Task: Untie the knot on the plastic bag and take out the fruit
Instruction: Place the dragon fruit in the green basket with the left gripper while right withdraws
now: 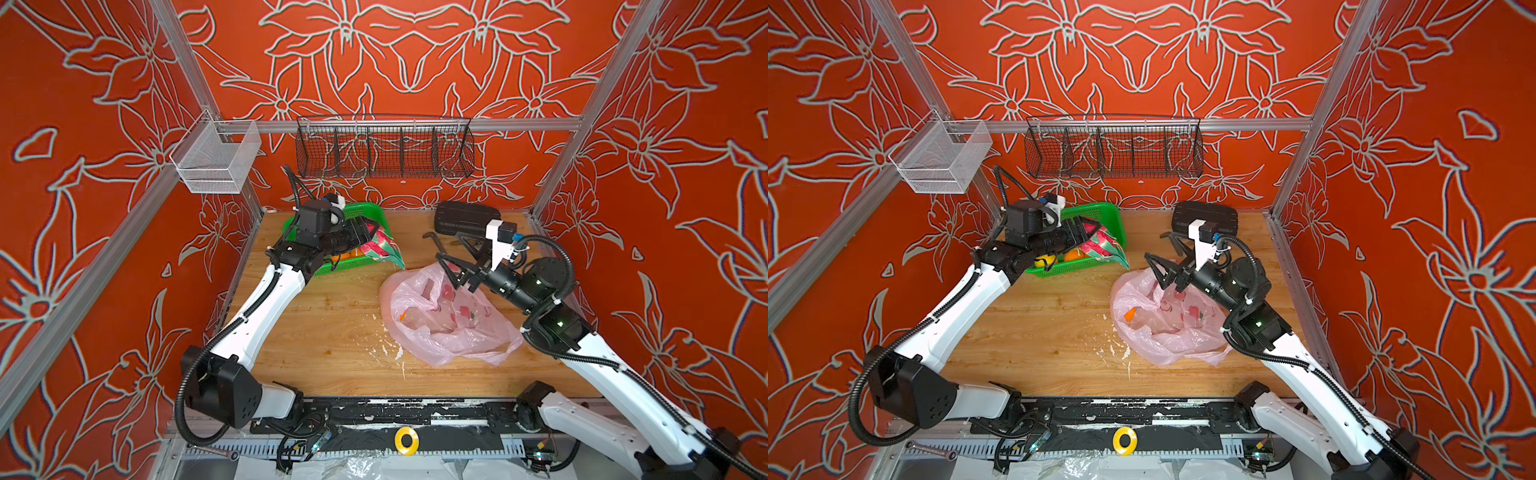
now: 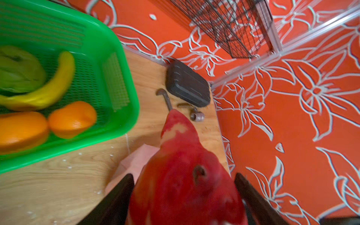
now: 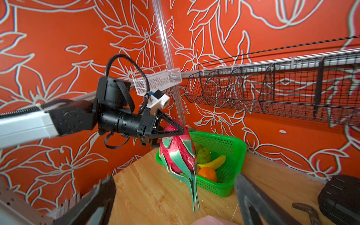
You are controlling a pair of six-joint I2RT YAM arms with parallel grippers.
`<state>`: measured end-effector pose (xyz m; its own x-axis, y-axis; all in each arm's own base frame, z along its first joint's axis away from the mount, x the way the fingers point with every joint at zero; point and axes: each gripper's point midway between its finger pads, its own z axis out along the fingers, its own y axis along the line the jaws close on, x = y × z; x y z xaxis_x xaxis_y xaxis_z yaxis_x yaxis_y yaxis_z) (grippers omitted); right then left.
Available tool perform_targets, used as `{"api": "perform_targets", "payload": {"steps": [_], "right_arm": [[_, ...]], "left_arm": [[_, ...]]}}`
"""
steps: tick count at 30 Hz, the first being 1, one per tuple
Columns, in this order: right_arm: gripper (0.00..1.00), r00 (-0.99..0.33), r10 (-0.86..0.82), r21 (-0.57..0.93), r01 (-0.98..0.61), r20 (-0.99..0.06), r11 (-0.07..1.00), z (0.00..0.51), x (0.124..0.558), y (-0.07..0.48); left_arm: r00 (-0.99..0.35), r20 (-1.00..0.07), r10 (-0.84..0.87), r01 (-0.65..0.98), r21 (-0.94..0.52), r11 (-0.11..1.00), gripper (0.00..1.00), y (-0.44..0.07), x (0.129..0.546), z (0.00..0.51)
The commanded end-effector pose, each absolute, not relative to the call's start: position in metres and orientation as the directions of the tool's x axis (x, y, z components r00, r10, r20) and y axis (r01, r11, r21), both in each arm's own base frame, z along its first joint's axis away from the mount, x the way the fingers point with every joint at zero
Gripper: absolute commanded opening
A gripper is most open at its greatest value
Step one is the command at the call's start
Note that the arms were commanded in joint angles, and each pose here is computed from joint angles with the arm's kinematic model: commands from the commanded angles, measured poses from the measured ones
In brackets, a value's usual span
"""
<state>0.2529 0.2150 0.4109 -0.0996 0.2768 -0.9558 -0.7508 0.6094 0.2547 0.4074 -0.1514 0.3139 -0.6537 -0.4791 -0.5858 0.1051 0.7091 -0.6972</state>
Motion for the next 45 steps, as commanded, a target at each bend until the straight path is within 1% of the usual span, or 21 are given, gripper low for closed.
{"api": "perform_targets", "payload": {"steps": [1, 2, 5, 7, 10, 13, 16, 20, 23, 28, 36, 38, 41, 43, 44, 45], "right_arm": [[0.97, -0.164, 0.335, 0.347, -0.708, -0.928, 0.614, 0.405, 0.252, 0.206], [0.97, -0.178, 0.333, 0.356, -0.704, -0.926, 0.614, 0.402, 0.251, 0.206], [0.97, -0.200, 0.331, 0.372, -0.695, -0.922, 0.616, 0.397, 0.248, 0.203], [0.97, -0.203, 0.333, 0.377, -0.685, -0.921, 0.623, 0.393, 0.247, 0.200], [0.97, -0.208, 0.334, 0.382, -0.679, -0.919, 0.627, 0.389, 0.245, 0.198], [0.97, -0.218, 0.333, 0.389, -0.673, -0.917, 0.629, 0.386, 0.244, 0.196], [0.97, -0.223, 0.335, 0.394, -0.667, -0.915, 0.632, 0.383, 0.243, 0.195], [0.97, -0.227, 0.333, 0.395, -0.665, -0.915, 0.634, 0.382, 0.244, 0.195], [0.97, -0.228, 0.331, 0.395, -0.664, -0.916, 0.636, 0.382, 0.243, 0.195], [0.97, -0.224, 0.333, 0.394, -0.664, -0.916, 0.635, 0.384, 0.241, 0.193], [0.97, -0.211, 0.328, 0.381, -0.661, -0.921, 0.647, 0.388, 0.236, 0.188], [0.97, -0.211, 0.325, 0.380, -0.658, -0.922, 0.650, 0.386, 0.236, 0.187], [0.97, -0.215, 0.323, 0.382, -0.652, -0.922, 0.655, 0.384, 0.235, 0.186], [0.97, -0.218, 0.323, 0.384, -0.650, -0.921, 0.656, 0.383, 0.235, 0.186], [0.97, -0.220, 0.323, 0.385, -0.649, -0.920, 0.656, 0.383, 0.235, 0.186], [0.97, -0.222, 0.323, 0.387, -0.648, -0.920, 0.656, 0.383, 0.235, 0.186]], "left_arm": [[-0.509, -0.647, -0.568, 0.069, -0.688, 0.722, 0.57, -0.113, 0.431, 0.336], [-0.496, -0.635, -0.591, 0.032, -0.694, 0.719, 0.57, -0.101, 0.439, 0.328], [-0.485, -0.565, -0.668, -0.042, -0.747, 0.663, 0.56, -0.077, 0.463, 0.306], [-0.504, -0.512, -0.695, -0.078, -0.775, 0.628, 0.55, -0.069, 0.480, 0.292], [-0.533, -0.477, -0.699, -0.137, -0.767, 0.627, 0.55, -0.061, 0.507, 0.268], [-0.572, -0.441, -0.691, -0.189, -0.749, 0.635, 0.55, -0.057, 0.533, 0.243], [-0.591, -0.394, -0.704, -0.222, -0.759, 0.612, 0.55, -0.056, 0.559, 0.217], [-0.623, -0.349, -0.700, -0.233, -0.772, 0.592, 0.54, -0.063, 0.591, 0.200], [-0.635, -0.311, -0.707, -0.241, -0.790, 0.564, 0.54, -0.067, 0.611, 0.190], [-0.656, -0.256, -0.710, -0.289, -0.784, 0.550, 0.55, -0.069, 0.631, 0.167], [-0.672, -0.191, -0.716, -0.352, -0.768, 0.535, 0.67, -0.068, 0.641, 0.125], [-0.678, -0.175, -0.714, -0.358, -0.769, 0.529, 0.74, -0.068, 0.641, 0.118], [-0.688, -0.181, -0.703, -0.351, -0.765, 0.540, 0.92, -0.069, 0.639, 0.117], [-0.690, -0.187, -0.700, -0.346, -0.763, 0.545, 1.00, -0.068, 0.638, 0.119], [-0.691, -0.190, -0.698, -0.343, -0.764, 0.547, 0.97, -0.067, 0.636, 0.122], [-0.692, -0.194, -0.696, -0.337, -0.765, 0.548, 0.97, -0.067, 0.635, 0.126]]}}
